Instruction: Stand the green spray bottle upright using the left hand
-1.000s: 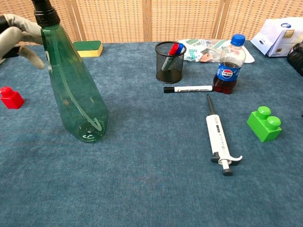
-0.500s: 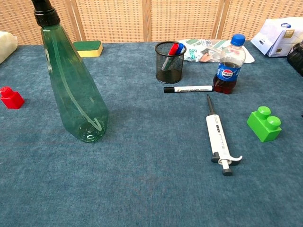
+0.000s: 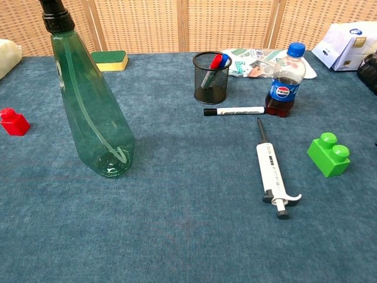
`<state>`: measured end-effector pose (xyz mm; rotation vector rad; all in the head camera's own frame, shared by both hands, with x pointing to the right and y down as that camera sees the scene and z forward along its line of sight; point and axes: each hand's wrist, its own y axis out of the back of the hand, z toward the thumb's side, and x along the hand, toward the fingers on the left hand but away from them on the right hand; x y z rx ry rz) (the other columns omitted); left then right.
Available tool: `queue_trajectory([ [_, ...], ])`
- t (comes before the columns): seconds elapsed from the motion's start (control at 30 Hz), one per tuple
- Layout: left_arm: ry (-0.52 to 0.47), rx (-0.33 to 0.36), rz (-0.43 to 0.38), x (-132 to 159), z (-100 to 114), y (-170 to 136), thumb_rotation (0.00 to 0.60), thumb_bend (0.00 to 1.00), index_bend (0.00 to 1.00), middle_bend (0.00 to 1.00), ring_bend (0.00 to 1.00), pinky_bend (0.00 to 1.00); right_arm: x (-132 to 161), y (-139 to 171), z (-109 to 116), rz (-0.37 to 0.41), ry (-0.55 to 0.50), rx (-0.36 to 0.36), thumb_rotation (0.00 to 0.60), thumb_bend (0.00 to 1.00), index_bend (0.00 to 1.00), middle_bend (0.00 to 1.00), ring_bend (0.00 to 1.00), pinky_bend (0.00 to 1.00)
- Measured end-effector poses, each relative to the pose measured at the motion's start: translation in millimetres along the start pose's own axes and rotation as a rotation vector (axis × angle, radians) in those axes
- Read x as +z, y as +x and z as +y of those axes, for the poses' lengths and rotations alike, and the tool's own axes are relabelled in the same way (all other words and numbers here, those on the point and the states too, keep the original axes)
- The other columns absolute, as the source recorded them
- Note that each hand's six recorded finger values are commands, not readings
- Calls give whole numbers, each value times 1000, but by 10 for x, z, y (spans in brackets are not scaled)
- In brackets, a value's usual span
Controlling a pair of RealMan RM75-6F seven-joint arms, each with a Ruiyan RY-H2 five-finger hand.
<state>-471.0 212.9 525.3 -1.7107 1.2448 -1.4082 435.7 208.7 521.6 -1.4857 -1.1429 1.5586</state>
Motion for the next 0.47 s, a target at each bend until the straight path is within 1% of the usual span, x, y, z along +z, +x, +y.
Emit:
queue_trajectory([
  [0.13,80,-14,69,-116,59,-177,342,434,413,353,275,342,16,-22,-10,8,28,5,600,551,217,225,39,101],
  [0.23,114,8,90,-156,109,-258,341,434,415,356,271,342,36,-33,-13,16,39,7,600,550,218,225,38,100],
  [0.33,110,21,97,-163,114,-324,347,434,417,358,268,341,63,-41,-12,26,37,7,600,550,218,225,37,100],
  [0.47,99,17,88,-137,86,-323,353,434,419,359,267,341,79,-35,-17,35,31,7,600,551,218,225,37,101],
])
